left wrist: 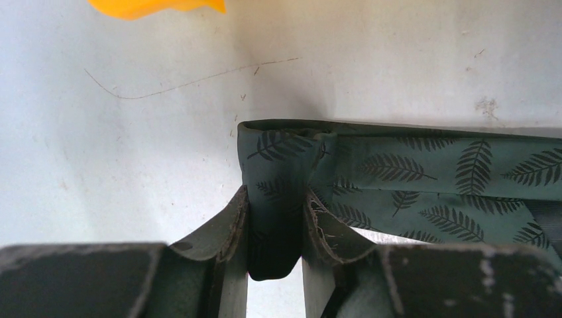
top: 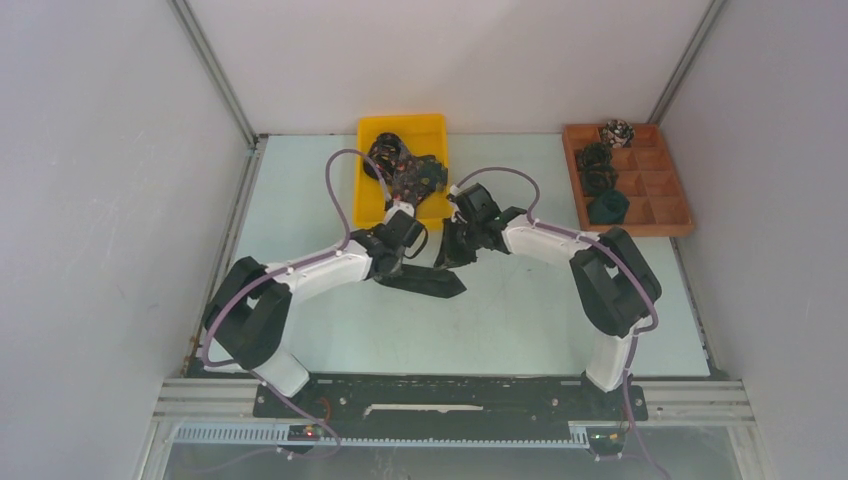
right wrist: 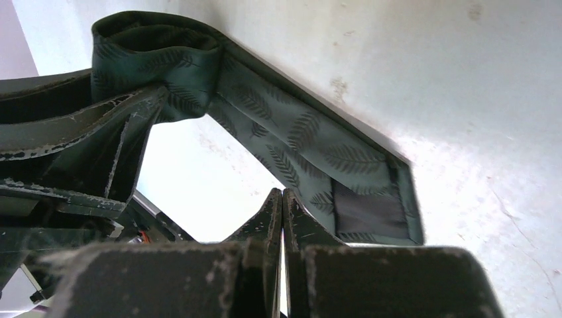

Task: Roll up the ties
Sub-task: Roll the tie at the center of the board.

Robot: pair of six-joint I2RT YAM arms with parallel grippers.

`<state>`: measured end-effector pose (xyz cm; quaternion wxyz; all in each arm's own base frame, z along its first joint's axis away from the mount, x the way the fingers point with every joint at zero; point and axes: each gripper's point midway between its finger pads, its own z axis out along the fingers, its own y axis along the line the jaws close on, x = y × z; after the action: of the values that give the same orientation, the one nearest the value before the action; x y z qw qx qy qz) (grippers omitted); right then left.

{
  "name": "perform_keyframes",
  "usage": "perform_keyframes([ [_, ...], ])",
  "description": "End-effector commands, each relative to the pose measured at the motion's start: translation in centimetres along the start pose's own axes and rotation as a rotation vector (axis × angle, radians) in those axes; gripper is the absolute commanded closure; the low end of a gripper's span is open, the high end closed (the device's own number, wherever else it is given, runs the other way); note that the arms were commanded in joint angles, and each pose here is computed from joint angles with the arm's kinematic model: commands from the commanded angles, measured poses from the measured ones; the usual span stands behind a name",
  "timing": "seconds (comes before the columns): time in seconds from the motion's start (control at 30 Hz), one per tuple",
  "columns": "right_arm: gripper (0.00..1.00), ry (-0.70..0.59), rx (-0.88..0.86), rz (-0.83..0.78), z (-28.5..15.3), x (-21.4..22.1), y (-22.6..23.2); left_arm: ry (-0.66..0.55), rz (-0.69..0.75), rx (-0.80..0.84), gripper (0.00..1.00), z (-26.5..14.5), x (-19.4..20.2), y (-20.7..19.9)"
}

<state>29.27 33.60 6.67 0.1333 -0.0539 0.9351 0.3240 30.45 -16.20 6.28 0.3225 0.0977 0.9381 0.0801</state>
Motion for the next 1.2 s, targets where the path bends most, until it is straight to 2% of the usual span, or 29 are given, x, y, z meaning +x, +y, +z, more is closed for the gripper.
perform_keyframes([
  [0.0,1.00,-0.065,-0.009,-0.021,-2.0,-1.3,-0.1,-0.041,0.059,-0.090,0.85,-0.5,-1.1,0.7],
  [0.4,1.00,-0.085,-0.004,-0.004,-3.2,-1.5,-1.1,-0.039,0.151,-0.158,0.85,-0.5,0.0,0.0],
  [0.93,1.00,-0.108,0.009,0.013,-4.3,-1.7,-1.9,-0.025,0.303,-0.196,0.82,-0.5,0.6,-2.9],
  [1.03,1.00,-0.119,0.013,0.019,-4.7,-1.8,-2.1,-0.014,0.327,-0.194,0.79,-0.3,0.9,-3.5],
  [1.17,1.00,-0.131,0.019,0.025,-5.1,-2.0,-2.3,-0.001,0.369,-0.183,0.71,-0.1,1.2,-4.5],
])
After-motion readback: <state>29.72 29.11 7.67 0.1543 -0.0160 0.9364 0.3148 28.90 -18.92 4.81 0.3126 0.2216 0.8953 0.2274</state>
